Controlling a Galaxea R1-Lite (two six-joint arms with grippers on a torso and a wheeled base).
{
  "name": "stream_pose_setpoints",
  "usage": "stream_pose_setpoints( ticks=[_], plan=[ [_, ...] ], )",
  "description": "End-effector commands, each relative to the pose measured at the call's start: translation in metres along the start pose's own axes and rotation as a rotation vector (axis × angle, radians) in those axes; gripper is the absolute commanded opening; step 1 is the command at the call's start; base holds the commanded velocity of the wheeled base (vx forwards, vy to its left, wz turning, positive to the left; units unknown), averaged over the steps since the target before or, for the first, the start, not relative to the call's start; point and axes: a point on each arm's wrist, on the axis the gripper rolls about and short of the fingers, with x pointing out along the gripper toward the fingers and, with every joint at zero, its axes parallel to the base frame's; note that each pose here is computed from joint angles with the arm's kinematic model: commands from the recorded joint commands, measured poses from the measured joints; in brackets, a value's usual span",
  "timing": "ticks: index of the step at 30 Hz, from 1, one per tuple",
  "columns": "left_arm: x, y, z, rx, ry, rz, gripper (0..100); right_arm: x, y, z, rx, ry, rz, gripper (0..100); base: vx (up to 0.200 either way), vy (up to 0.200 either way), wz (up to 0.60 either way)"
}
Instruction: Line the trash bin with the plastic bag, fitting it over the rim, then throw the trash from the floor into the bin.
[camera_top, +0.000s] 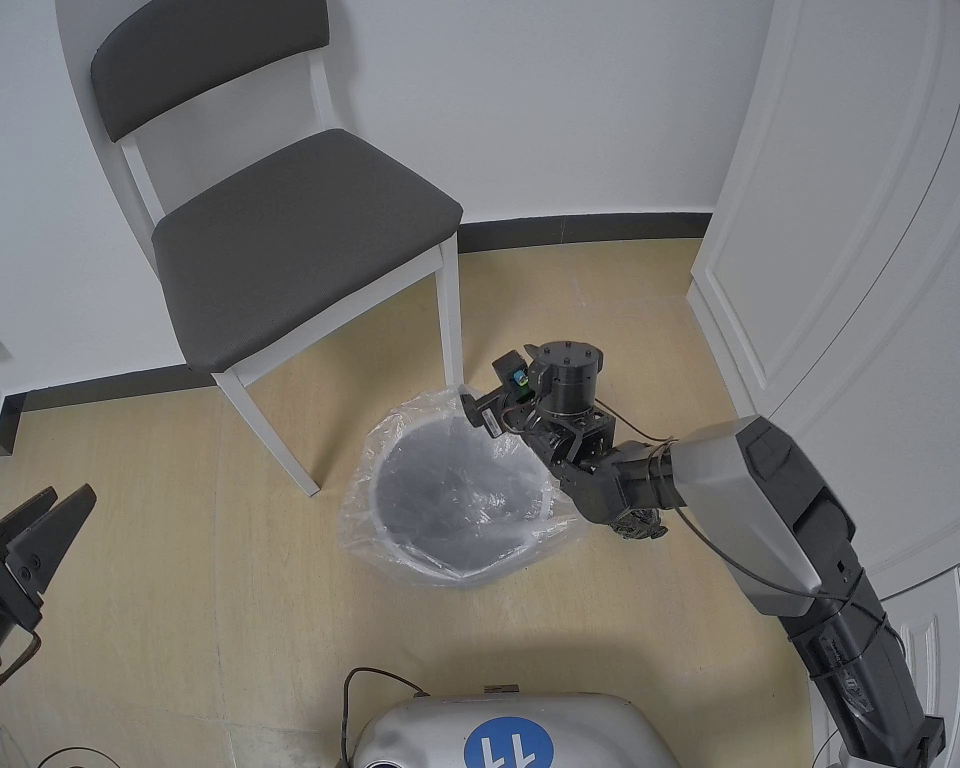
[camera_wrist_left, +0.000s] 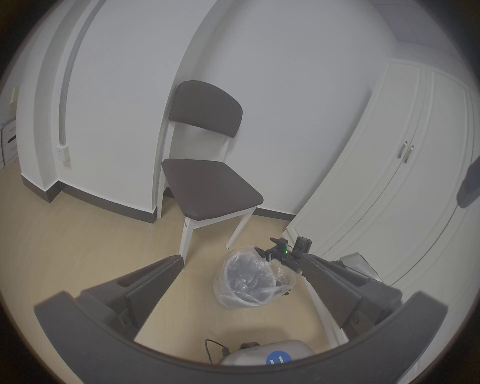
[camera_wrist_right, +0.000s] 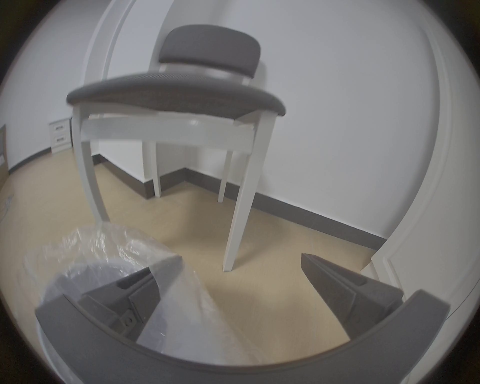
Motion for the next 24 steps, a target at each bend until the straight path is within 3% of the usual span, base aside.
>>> stream_pose_setpoints(
  ticks=[1,9,11,16,24],
  plan=[
    [-0.006,-0.003,-0.005,0.004,-0.007,-0.062,100,-0.011,-0.022,0.045,0.065,-0.063,-0.026,100,0.000,0.000,0.00],
    [-0.003,-0.005,-0.003,-0.001,0.058,-0.087,100,-0.047,-0.031,0.053,0.150,0.104,0.046,100,0.000,0.000,0.00],
    [0.011,-0.011,0.012,-0.009,0.144,-0.099,100,-0.058,-0.034,0.054,0.229,0.172,0.060,100,0.000,0.000,0.00],
    [0.040,-0.016,0.024,-0.004,0.269,-0.083,100,-0.063,-0.039,0.049,0.296,0.207,0.049,100,0.000,0.000,0.00],
    [0.082,-0.015,0.013,0.086,0.409,-0.083,100,-0.075,-0.047,0.035,0.327,0.265,0.043,100,0.000,0.000,0.00]
  ],
)
